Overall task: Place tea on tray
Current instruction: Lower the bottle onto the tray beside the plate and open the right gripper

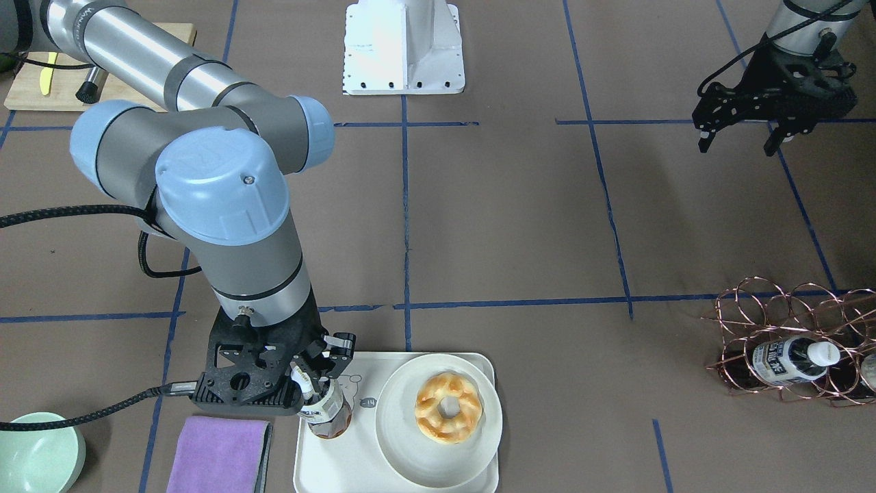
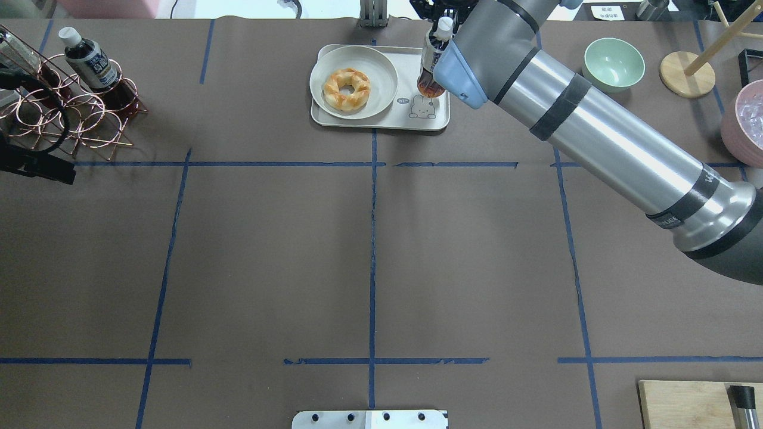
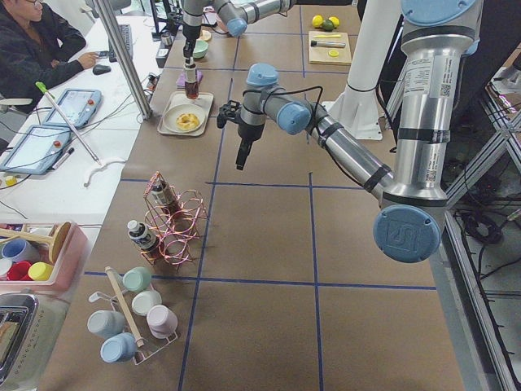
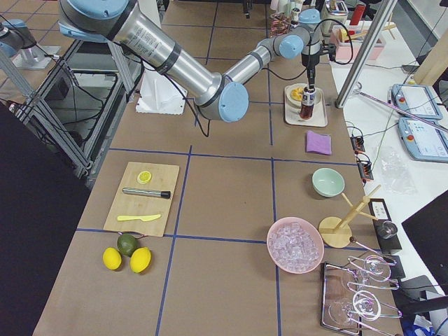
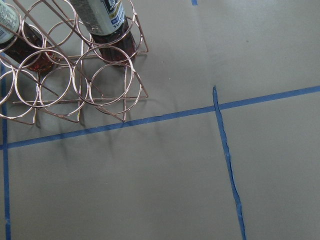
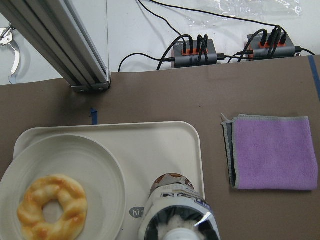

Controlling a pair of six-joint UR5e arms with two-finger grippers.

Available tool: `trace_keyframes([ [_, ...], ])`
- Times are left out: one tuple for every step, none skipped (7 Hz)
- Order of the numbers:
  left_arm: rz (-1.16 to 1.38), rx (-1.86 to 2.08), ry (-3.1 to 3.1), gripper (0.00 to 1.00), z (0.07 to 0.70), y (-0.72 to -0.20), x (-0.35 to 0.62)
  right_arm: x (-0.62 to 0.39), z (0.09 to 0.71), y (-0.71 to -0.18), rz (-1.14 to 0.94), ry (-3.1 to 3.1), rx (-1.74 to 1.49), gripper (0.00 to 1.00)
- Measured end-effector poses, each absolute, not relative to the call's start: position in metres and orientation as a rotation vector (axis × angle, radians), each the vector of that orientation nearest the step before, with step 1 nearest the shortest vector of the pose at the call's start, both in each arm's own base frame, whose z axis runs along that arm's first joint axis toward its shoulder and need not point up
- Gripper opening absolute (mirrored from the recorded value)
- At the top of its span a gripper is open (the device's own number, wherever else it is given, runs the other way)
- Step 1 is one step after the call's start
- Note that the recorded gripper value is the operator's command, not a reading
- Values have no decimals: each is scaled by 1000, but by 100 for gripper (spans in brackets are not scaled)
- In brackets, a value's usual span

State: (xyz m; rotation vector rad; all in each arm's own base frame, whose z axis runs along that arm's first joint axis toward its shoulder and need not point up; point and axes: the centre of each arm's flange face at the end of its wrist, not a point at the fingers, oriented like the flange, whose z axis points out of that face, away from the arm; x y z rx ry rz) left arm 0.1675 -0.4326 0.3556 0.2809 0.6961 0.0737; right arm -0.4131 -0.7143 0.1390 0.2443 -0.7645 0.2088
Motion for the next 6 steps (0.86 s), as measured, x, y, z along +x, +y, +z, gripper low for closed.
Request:
trace_keyframes([
  [73,280,696,100,356,-433,167,-415,140,-714,206,-764,240,0],
  [73,280,695,100,356,-433,167,-417,141,-714,204,-763,237,0],
  [73,281,695,100,356,-433,167,-418,143,-713,203,-761,234,1],
  [73,282,695,100,355,-433,167,-420,145,-713,200,-760,232,6],
  [73,283,696,100,355,-433,167,-422,145,-712,197,-759,232,37],
  [73,283,696,100,355,-433,167,-422,146,-712,196,-758,231,82],
])
